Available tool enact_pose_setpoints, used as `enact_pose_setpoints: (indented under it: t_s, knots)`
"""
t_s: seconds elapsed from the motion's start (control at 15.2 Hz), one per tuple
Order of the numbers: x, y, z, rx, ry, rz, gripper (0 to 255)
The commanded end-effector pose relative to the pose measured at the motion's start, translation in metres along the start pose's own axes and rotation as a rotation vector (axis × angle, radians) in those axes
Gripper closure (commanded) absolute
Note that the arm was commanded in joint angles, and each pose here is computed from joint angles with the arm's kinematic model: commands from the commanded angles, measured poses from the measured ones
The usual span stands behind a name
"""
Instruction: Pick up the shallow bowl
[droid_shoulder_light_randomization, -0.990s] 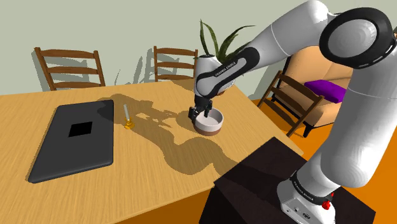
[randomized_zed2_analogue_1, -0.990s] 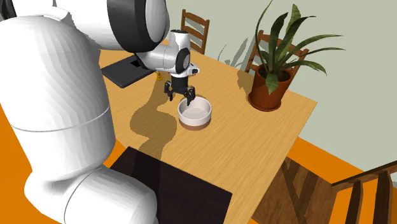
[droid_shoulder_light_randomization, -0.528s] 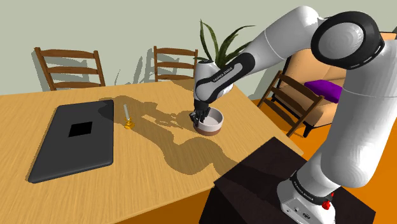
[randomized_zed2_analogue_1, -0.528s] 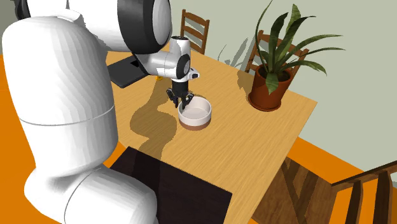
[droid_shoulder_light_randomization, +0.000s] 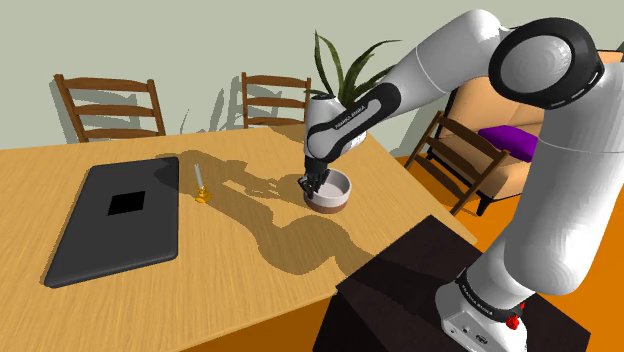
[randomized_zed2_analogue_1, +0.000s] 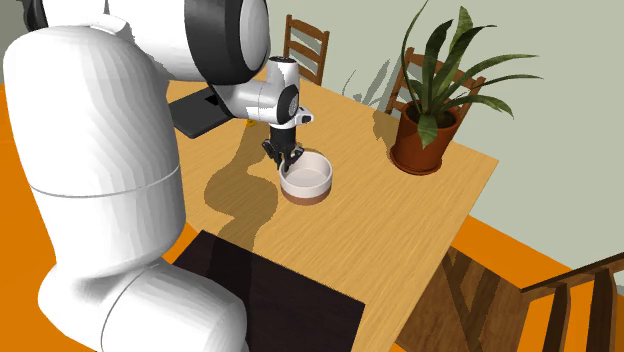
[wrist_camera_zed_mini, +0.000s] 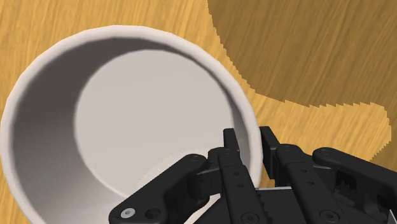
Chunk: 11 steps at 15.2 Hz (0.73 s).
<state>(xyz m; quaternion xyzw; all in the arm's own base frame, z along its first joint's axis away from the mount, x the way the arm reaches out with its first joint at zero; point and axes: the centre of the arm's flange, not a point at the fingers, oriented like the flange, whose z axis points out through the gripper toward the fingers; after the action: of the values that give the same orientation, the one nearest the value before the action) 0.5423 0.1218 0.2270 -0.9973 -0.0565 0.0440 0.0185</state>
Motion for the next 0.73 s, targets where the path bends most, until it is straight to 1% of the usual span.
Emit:
enact_pose_setpoints:
  t_s: [0.0, 0.66]
  knots:
    - [-0.001, 0.001, -0.004, 0.000, -0.002, 0.001, 255]
    - [-0.005, -0.002, -0.057, 0.000, -0.002, 0.001, 255]
